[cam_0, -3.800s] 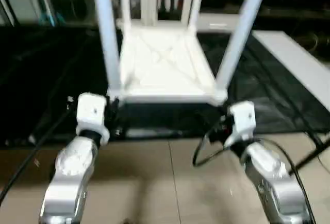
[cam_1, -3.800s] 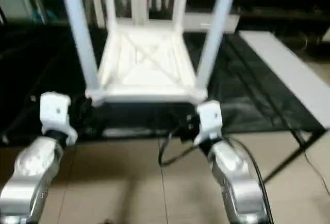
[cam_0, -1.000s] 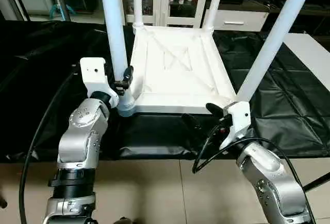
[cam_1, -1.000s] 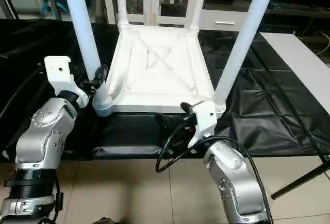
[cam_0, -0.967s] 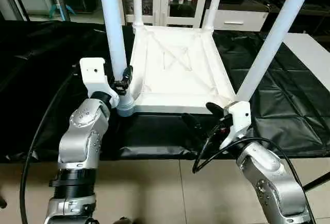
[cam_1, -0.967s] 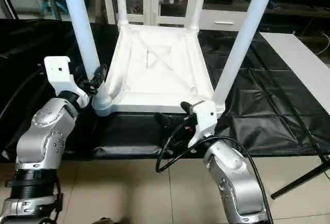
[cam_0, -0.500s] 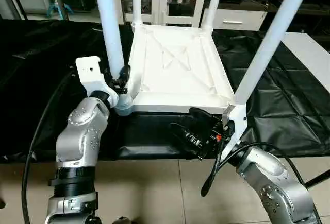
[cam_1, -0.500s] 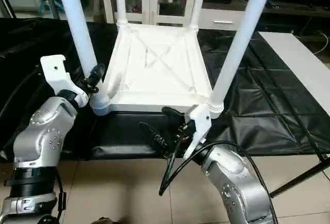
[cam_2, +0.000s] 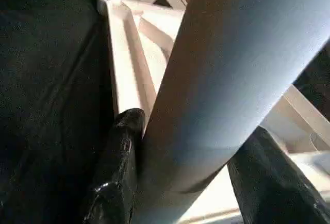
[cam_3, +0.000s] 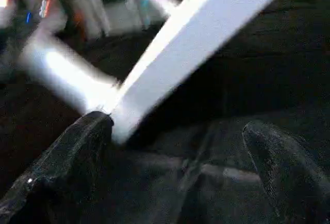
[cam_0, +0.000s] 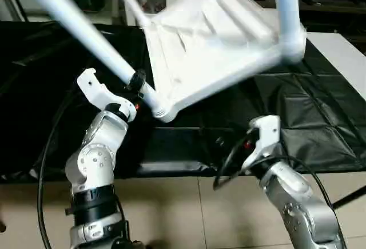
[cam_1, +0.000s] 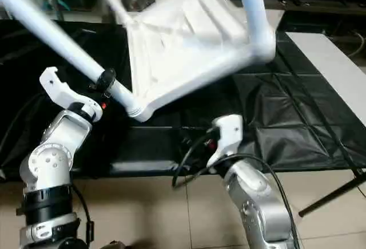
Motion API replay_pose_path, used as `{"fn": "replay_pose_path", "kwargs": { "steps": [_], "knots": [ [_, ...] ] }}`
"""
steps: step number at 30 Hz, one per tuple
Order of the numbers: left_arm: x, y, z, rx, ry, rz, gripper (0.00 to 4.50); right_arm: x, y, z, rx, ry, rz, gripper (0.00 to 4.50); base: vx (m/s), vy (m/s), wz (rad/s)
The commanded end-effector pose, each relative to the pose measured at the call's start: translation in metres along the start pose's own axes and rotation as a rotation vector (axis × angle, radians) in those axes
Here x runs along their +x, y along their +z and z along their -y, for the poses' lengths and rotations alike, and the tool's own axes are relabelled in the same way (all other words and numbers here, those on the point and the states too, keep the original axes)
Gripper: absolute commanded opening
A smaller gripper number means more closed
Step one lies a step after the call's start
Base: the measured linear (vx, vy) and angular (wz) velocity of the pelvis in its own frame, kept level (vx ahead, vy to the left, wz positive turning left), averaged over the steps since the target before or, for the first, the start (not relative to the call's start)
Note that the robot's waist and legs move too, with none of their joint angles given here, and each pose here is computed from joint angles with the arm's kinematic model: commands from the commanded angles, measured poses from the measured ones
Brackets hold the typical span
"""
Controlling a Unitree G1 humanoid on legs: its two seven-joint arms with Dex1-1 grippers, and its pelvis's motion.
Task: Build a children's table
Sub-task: Flip table
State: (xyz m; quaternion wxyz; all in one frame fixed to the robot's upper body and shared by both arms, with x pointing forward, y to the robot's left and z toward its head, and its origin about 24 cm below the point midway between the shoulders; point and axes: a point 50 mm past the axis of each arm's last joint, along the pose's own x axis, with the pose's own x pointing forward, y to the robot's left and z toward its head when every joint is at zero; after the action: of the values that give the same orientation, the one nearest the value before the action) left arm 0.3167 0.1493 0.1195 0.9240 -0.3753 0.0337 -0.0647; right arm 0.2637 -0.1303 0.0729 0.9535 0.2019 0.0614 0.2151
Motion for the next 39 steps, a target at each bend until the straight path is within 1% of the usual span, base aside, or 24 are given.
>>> {"fn": "replay_pose_path", "kwargs": {
  "steps": [1, 2, 3, 4, 5, 6, 8, 10, 13, 15, 16, 17, 19, 20, 21, 25, 28, 29, 30, 33, 35, 37, 39],
  "knots": [
    [-0.001, 0.002, 0.012, -0.047, -0.054, 0.012, 2.21, 0.002, 0.009, 0.008, 0.132, -0.050, 0.067, 4.50, 0.000, 0.000, 0.00],
    [-0.001, 0.002, 0.012, -0.047, -0.054, 0.012, 2.21, 0.003, 0.010, 0.008, 0.138, -0.052, 0.070, 4.50, 0.000, 0.000, 0.00],
    [-0.001, 0.002, 0.012, -0.055, -0.054, 0.007, 2.20, 0.007, 0.017, 0.015, 0.251, -0.079, 0.129, 4.50, 0.000, 0.000, 0.00],
    [-0.001, 0.002, 0.012, -0.055, -0.054, 0.007, 2.20, 0.007, 0.017, 0.015, 0.251, -0.079, 0.129, 4.50, 0.000, 0.000, 0.00],
    [-0.001, 0.002, 0.012, -0.065, -0.055, 0.003, 2.20, 0.012, 0.023, 0.018, 0.322, -0.076, 0.165, 4.50, 0.000, 0.000, 0.00],
    [-0.001, 0.003, 0.012, -0.070, -0.056, 0.005, 2.20, 0.015, 0.026, 0.020, 0.352, -0.061, 0.178, 4.50, 0.000, 0.000, 0.00],
    [-0.001, 0.004, 0.012, -0.073, -0.055, 0.006, 2.20, 0.023, 0.032, 0.028, 0.391, -0.090, 0.190, 4.50, 0.000, 0.000, 0.00],
    [-0.001, 0.005, 0.012, -0.074, -0.056, 0.008, 2.20, 0.030, 0.037, 0.036, 0.462, -0.116, 0.208, 4.50, 0.000, 0.000, 0.00],
    [-0.002, 0.005, 0.012, -0.073, -0.058, 0.008, 2.20, 0.037, 0.042, 0.040, 0.517, -0.096, 0.215, 4.50, 0.000, 0.000, 0.00],
    [-0.003, 0.005, 0.012, -0.068, -0.062, 0.006, 2.20, 0.043, 0.044, 0.041, 0.540, -0.042, 0.203, 4.50, 0.000, 0.000, 0.00],
    [-0.003, 0.005, 0.012, -0.068, -0.062, 0.006, 2.20, 0.043, 0.044, 0.041, 0.540, -0.042, 0.203, 4.50, 0.000, 0.000, 0.00],
    [-0.004, 0.006, 0.013, -0.064, -0.068, 0.003, 2.20, 0.047, 0.046, 0.042, 0.549, -0.004, 0.193, 4.50, 0.000, 0.000, 0.00],
    [-0.004, 0.006, 0.013, -0.062, -0.074, 0.001, 2.20, 0.053, 0.047, 0.043, 0.538, 0.020, 0.173, 4.50, 0.000, 0.000, 0.00],
    [-0.004, 0.006, 0.013, -0.062, -0.074, 0.001, 2.20, 0.053, 0.047, 0.043, 0.538, 0.020, 0.173, 4.50, 0.000, 0.000, 0.00],
    [-0.005, 0.006, 0.013, -0.060, -0.076, 0.000, 2.20, 0.061, 0.049, 0.044, 0.522, 0.022, 0.161, 4.50, 0.000, 0.000, 0.00],
    [-0.006, 0.005, 0.014, -0.057, -0.079, -0.007, 2.20, 0.072, 0.055, 0.045, 0.504, 0.026, 0.146, 4.50, 0.000, 0.000, 0.00],
    [-0.006, 0.005, 0.014, -0.056, -0.080, -0.007, 2.20, 0.075, 0.055, 0.044, 0.494, 0.027, 0.139, 4.50, 0.000, 0.000, 0.00],
    [-0.006, 0.005, 0.014, -0.057, -0.081, -0.008, 2.20, 0.079, 0.055, 0.045, 0.488, 0.010, 0.116, 4.50, 0.000, 0.000, 0.00],
    [-0.006, 0.005, 0.014, -0.058, -0.082, -0.008, 2.20, 0.081, 0.053, 0.047, 0.485, -0.009, 0.098, 4.22, 0.000, 0.000, 0.00],
    [-0.006, 0.004, 0.015, -0.059, -0.085, -0.009, 2.20, 0.083, 0.050, 0.050, 0.490, -0.020, 0.086, 4.10, 0.000, 0.000, 0.00],
    [-0.006, 0.004, 0.016, -0.059, -0.087, -0.010, 2.20, 0.083, 0.050, 0.051, 0.496, -0.021, 0.095, 3.81, 0.000, 0.000, 0.00],
    [-0.007, 0.003, 0.017, -0.059, -0.097, -0.014, 2.20, 0.083, 0.050, 0.053, 0.509, -0.034, 0.105, 3.72, 0.000, 0.000, 0.00],
    [-0.007, 0.002, 0.019, -0.060, -0.108, -0.017, 2.20, 0.084, 0.049, 0.056, 0.510, -0.054, 0.107, 3.50, 0.000, 0.000, 0.00]
  ]
}}
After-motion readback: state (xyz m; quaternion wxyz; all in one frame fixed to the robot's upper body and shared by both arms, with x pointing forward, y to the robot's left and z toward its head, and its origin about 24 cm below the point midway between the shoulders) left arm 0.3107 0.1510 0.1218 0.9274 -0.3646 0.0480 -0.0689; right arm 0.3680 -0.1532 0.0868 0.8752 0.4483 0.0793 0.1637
